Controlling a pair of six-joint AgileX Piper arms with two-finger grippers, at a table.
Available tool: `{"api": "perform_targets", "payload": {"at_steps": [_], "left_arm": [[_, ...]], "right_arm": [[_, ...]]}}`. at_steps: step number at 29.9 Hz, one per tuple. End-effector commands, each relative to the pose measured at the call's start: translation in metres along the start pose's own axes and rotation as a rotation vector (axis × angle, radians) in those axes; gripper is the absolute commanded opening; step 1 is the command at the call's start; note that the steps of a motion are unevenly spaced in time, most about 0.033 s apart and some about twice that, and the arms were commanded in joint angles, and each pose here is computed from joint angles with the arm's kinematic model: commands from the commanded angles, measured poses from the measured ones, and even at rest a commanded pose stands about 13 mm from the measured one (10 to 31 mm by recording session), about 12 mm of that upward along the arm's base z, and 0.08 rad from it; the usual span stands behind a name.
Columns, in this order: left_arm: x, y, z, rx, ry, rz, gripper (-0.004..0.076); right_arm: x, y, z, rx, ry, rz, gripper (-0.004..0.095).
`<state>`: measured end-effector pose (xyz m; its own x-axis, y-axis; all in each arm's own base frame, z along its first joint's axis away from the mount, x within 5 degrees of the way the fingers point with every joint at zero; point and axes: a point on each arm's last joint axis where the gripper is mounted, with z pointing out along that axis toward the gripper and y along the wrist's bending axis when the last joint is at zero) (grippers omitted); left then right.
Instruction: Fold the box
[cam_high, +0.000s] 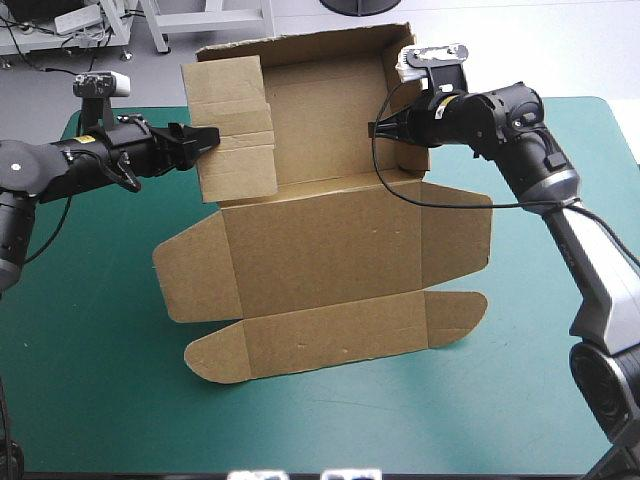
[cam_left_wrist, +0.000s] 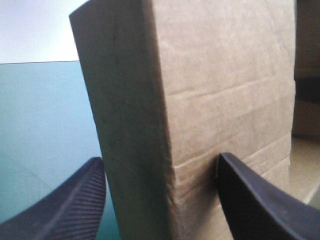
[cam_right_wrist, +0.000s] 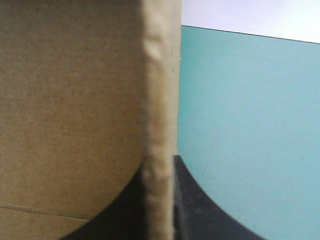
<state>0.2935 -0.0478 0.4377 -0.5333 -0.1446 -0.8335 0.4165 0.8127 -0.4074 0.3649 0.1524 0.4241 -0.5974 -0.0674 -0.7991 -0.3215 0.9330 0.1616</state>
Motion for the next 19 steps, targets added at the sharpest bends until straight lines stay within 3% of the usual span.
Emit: {"api": "perform_targets", "payload": {"at_steps": [1,19], "left_arm": [[-0.011,-0.02,-0.006,-0.034,-0.108,0.059,0.0435],[-0.004,-0.021,0.017,-0.254,-0.094,0.067,0.0405]], "right_arm": [[-0.02,0.007,-0.027,-0.038,-0.15,0.026,-0.0023],[-0.02,0.038,-0.033,-0.137,-0.191,0.081,-0.0023]]}}
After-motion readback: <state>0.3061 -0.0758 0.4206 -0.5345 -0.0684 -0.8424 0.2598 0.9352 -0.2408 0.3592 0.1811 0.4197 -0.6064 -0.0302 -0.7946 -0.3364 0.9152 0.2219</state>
